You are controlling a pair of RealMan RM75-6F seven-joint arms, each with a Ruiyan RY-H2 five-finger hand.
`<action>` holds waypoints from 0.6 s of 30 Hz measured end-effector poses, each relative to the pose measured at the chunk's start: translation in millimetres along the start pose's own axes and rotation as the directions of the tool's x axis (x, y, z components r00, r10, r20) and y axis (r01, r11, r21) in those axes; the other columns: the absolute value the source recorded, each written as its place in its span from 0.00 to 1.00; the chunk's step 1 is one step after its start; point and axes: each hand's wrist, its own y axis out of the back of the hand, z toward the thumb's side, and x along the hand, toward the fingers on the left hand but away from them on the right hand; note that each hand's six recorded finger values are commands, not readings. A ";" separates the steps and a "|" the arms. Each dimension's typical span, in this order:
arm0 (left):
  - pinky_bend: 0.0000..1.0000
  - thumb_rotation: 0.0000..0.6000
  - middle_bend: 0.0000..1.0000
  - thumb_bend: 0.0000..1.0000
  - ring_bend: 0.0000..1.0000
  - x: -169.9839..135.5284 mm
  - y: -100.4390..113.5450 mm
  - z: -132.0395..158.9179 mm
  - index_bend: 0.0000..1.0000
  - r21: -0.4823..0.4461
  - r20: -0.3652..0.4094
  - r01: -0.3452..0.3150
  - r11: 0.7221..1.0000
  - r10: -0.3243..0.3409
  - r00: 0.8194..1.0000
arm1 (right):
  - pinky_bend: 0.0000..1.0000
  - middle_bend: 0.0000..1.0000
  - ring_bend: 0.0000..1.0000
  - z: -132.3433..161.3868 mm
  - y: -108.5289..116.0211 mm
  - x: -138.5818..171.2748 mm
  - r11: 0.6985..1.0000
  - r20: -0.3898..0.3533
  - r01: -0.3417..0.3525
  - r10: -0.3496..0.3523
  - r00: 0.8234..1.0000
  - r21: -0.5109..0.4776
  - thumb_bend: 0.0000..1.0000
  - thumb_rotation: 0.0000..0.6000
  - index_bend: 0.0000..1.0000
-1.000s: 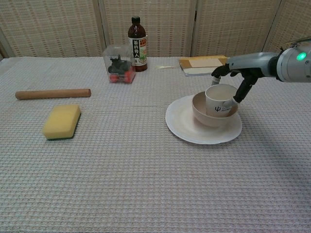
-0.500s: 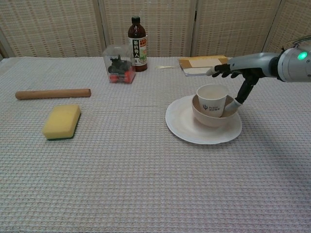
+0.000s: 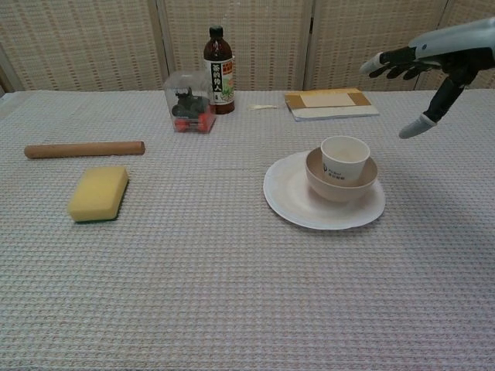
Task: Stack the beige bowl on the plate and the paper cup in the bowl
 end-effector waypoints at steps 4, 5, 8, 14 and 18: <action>0.15 1.00 0.01 0.31 0.01 0.8 -2.6 2.5 0.12 0.005 0.005 0.006 1.000 -0.006 1.000 | 0.00 0.00 0.00 -3.5 4.8 28.1 0.998 -0.037 0.054 -0.054 0.998 0.013 0.16 1.00 0.00; 0.15 1.00 0.01 0.31 0.01 0.9 -3.0 3.1 0.12 0.006 0.007 0.006 1.000 -0.006 1.000 | 0.00 0.00 0.00 -4.7 4.8 35.0 0.997 -0.047 0.069 -0.068 0.997 0.018 0.15 1.00 0.00; 0.15 1.00 0.01 0.31 0.01 1.5 -4.2 5.2 0.12 0.006 0.013 0.008 1.000 -0.008 1.000 | 0.00 0.00 0.00 -10.5 1.9 59.2 0.992 -0.079 0.120 -0.117 0.990 0.037 0.15 1.00 0.00; 0.15 1.00 0.01 0.31 0.01 3.7 -9.8 8.7 0.12 0.006 0.028 0.027 1.000 -0.027 0.999 | 0.00 0.00 0.00 -31.1 -17.6 111.6 0.974 -0.113 0.216 -0.208 0.972 0.062 0.15 1.00 0.00; 0.15 1.00 0.01 0.31 0.01 5.5 -12.7 9.8 0.12 0.005 0.033 0.037 0.999 -0.037 0.999 | 0.00 0.00 0.00 -49.7 -38.2 136.5 0.969 -0.099 0.237 -0.230 0.968 0.071 0.15 1.00 0.00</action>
